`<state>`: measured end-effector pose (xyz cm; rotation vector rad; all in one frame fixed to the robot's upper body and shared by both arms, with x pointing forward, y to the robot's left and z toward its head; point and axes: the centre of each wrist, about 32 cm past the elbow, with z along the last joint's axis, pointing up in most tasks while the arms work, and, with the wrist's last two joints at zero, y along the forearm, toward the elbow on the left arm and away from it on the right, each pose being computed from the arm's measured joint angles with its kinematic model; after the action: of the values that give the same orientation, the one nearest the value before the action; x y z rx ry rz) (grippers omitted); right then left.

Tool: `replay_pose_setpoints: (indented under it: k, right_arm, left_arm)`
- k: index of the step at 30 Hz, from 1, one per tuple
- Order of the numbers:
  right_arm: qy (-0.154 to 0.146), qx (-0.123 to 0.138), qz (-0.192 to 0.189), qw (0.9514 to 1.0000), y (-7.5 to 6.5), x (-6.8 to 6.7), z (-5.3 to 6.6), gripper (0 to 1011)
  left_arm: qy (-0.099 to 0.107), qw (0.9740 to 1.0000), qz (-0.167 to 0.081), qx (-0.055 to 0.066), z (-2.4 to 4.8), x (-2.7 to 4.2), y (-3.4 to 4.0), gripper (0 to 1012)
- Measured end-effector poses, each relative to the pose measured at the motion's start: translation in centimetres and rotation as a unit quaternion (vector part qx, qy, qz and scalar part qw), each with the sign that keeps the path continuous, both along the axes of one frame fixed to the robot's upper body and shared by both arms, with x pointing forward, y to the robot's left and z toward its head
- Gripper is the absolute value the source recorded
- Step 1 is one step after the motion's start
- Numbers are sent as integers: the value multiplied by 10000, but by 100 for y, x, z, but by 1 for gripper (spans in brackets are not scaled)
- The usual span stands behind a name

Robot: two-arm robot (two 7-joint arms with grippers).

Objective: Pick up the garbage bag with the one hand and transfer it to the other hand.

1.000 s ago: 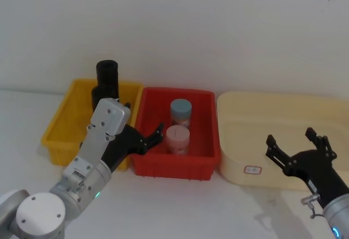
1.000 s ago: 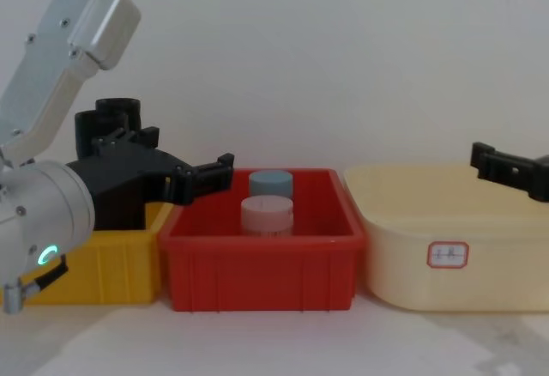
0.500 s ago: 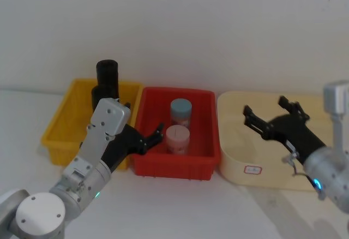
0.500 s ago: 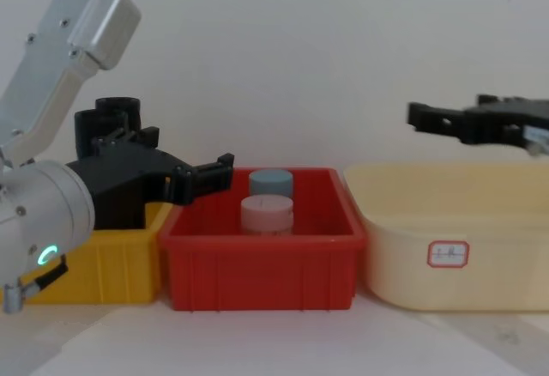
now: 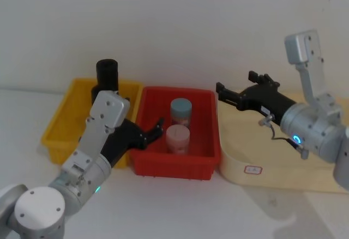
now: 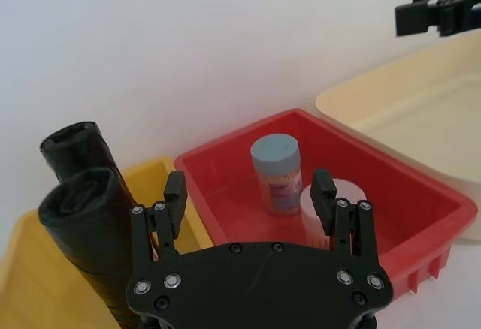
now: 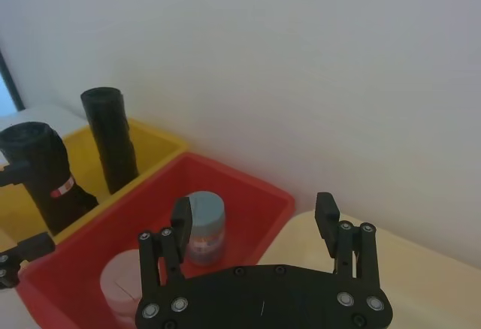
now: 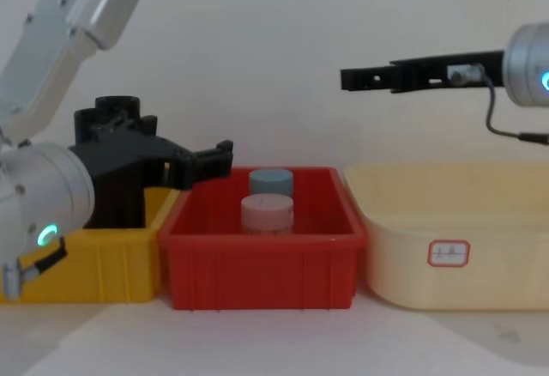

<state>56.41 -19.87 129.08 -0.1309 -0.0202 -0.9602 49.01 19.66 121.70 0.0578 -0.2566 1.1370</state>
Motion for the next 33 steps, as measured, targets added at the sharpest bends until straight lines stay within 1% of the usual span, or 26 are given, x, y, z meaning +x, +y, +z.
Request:
replay_pose_setpoints:
  k: [3,4,6,7,8,9,10,11,12,13,14,15,16,18,19,20,21,24,25,26,28,30,31,32,33]
  right_arm:
    - [71,-35,62,9999,24,39,59,1000]
    - [104,-44,100,9999,38,60,91,1000]
    - [140,-50,140,9998,49,81,125,1000]
    - [186,-48,195,9996,66,104,153,1000]
    - [197,-45,214,9996,71,114,164,1000]
    - [209,-43,231,9995,76,122,172,1000]
    - [230,-36,253,9994,80,129,178,1000]
    - [238,-32,262,9994,84,136,183,1000]
    - [269,-20,297,9992,92,148,189,1000]
    - [280,-11,312,9991,97,156,193,1000]
    - [304,7,341,9990,105,167,197,1000]
    - [312,16,359,9989,108,172,198,1000]
    - [323,27,372,9988,112,179,198,999]
    - [347,60,404,9986,122,191,197,1000]
    - [358,71,414,9985,124,195,195,1000]
    - [379,91,432,9983,129,203,188,1000]
    - [379,91,432,9983,129,203,188,1000]
    - [430,148,478,9978,142,221,169,1000]
    - [437,159,487,9977,145,223,166,1000]
    - [457,179,501,9975,152,229,156,1000]
    - [467,200,515,9974,159,232,151,1000]
    - [478,227,530,9972,169,239,140,1000]
    - [481,234,536,9971,174,240,136,1000]
    - [483,252,545,9970,182,242,129,1000]
    - [481,260,547,9970,184,243,126,1000]
  left_arm:
    - [72,10000,44,-33,69,-14,-3,1001]
    - [121,9999,67,-53,116,-25,-3,1001]
    - [175,9998,92,-81,178,-44,-2,1001]
    - [227,9996,127,-101,232,-61,5,1001]
    - [256,9995,145,-110,258,-71,9,1001]
    - [315,9992,187,-132,321,-95,23,1001]
    - [315,9992,187,-132,321,-95,23,1001]
    - [375,9989,232,-147,368,-119,39,1001]
    - [381,9989,244,-155,391,-132,48,1001]
    - [435,9986,269,-156,413,-145,58,1001]
    - [495,9982,310,-159,457,-172,82,1001]
    - [534,9979,336,-158,487,-192,100,1001]
    - [596,9974,380,-148,530,-229,135,1001]
    - [663,9968,419,-130,565,-262,168,1001]
    - [744,9961,460,-103,599,-297,209,1001]
    - [752,9960,479,-92,615,-314,230,1001]
    - [827,9952,528,-56,648,-357,282,1001]
    - [894,9943,589,-14,693,-411,354,1001]
    - [954,9935,617,13,722,-447,400,1001]
    - [958,9934,635,24,744,-468,429,1001]
    - [989,9930,651,46,769,-498,468,1001]
    - [1028,9924,668,87,815,-547,548,1001]
    - [1028,9924,668,87,815,-547,548,1001]
    - [1043,9923,665,107,829,-563,586,1001]
    - [1050,9922,657,112,832,-565,596,1001]
